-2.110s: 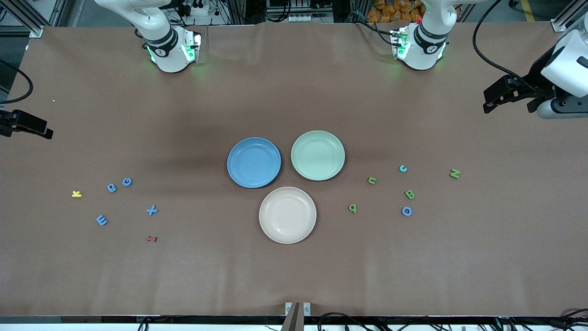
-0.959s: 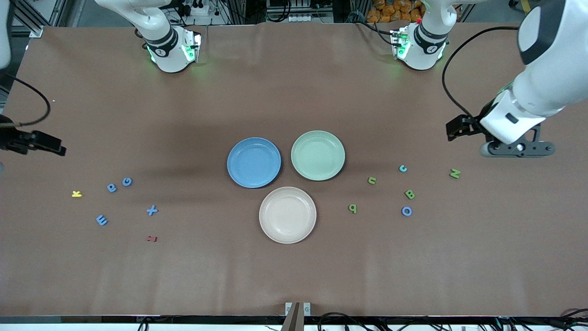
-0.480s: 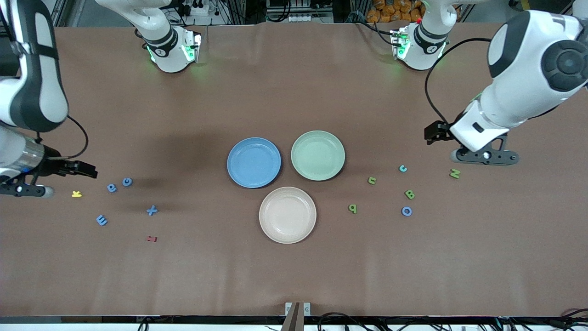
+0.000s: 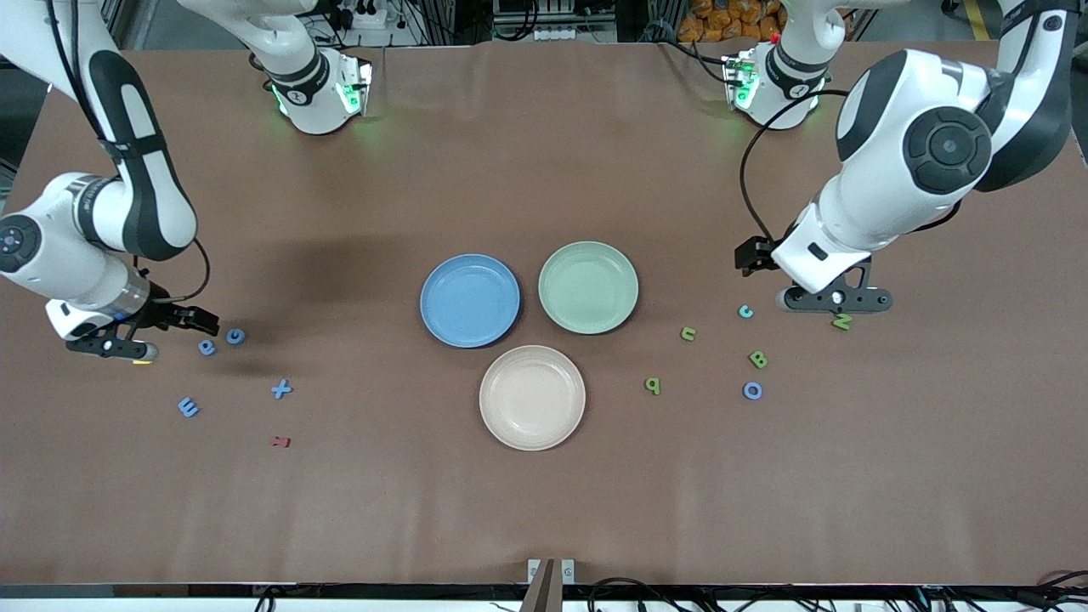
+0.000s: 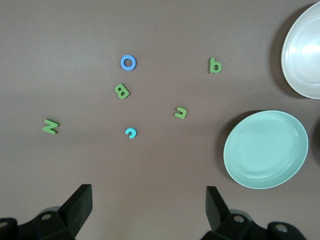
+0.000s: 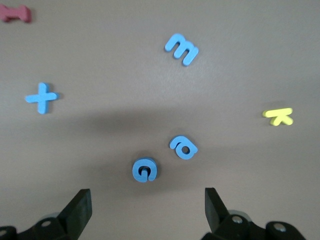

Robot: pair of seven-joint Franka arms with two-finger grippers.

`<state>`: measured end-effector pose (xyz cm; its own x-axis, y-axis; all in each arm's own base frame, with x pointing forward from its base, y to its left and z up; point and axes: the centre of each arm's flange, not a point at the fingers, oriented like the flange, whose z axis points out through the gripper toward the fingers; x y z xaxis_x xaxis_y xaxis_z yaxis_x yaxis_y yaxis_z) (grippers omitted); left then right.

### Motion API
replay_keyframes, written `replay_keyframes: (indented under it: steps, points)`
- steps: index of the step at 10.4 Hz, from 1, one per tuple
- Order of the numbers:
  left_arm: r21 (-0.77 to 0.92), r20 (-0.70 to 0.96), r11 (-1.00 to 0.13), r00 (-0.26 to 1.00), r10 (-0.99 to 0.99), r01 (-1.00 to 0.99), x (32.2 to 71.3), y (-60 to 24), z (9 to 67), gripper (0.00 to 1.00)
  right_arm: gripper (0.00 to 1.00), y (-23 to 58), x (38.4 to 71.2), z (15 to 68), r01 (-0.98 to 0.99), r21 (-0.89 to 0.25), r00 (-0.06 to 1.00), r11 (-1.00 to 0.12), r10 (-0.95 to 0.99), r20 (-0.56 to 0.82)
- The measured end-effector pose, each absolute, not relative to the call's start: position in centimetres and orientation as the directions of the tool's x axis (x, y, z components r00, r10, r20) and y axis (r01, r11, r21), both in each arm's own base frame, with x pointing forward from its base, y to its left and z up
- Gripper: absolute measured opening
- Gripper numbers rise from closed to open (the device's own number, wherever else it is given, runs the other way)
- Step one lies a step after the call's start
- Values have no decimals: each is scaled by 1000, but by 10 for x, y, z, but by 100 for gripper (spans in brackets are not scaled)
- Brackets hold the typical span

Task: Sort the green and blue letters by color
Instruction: 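Move the right gripper to the blue c while the left gripper reaches B, then grasp the blue c with the right gripper while the left gripper grasps B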

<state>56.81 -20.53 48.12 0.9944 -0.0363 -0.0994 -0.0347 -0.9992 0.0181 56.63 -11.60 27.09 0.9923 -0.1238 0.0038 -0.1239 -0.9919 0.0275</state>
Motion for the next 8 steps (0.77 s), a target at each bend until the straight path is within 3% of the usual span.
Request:
replay_keyframes:
  steps: [8]
  points:
    - [16,-119,-1000,993,10,12,586,-199,415,100,100,-112,565,210,-252,-57,968,-966,-251,-21]
